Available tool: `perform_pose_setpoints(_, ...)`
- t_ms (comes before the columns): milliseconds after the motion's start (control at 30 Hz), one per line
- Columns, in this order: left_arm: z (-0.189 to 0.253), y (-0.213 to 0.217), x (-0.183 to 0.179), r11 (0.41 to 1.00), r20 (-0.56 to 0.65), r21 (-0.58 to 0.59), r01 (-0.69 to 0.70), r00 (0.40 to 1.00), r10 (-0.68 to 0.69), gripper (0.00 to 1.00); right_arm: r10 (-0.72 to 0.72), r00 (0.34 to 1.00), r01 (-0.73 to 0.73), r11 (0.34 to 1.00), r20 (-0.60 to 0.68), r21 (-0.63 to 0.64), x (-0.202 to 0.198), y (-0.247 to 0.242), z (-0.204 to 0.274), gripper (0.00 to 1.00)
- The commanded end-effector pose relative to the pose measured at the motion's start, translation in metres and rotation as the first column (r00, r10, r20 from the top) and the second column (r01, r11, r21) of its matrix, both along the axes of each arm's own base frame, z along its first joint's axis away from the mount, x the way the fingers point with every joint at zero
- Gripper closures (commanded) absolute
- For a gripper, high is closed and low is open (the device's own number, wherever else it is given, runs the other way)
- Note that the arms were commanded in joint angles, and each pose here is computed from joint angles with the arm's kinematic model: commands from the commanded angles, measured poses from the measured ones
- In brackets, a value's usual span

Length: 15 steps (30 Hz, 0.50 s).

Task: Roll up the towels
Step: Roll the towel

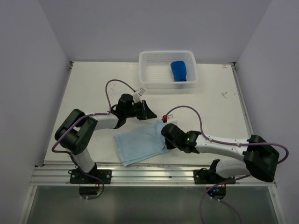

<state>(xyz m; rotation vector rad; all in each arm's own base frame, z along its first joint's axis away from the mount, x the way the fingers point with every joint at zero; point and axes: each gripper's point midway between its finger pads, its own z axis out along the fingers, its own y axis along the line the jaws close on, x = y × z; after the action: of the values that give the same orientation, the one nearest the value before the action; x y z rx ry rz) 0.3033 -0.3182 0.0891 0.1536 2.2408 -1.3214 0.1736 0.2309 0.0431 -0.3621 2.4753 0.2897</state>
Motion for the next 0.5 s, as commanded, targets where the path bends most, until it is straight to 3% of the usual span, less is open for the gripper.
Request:
perform_pose_setpoints(0, 0.0379, -0.0131, 0.0071, 0.999, 0.085, -0.043, 0.020, 0.996, -0.016, 0.95, 0.000, 0.996, 0.001, 1.000, 0.084, -0.018, 0.0114, 0.0033, 0.0217, 1.00)
perform_pose_setpoints(300, 0.0324, -0.0043, 0.0054, 1.000, 0.122, 0.008, -0.013, 0.993, 0.012, 0.89, 0.009, 0.994, -0.004, 0.999, 0.108, -0.051, 0.0119, 0.0039, 0.0263, 1.00)
perform_pose_setpoints(467, 0.0335, -0.0057, 0.0010, 1.000, 0.110, -0.009, 0.007, 0.994, -0.006, 0.90, -0.004, 0.992, 0.013, 0.997, 0.123, -0.073, 0.0129, -0.0002, 0.0300, 1.00)
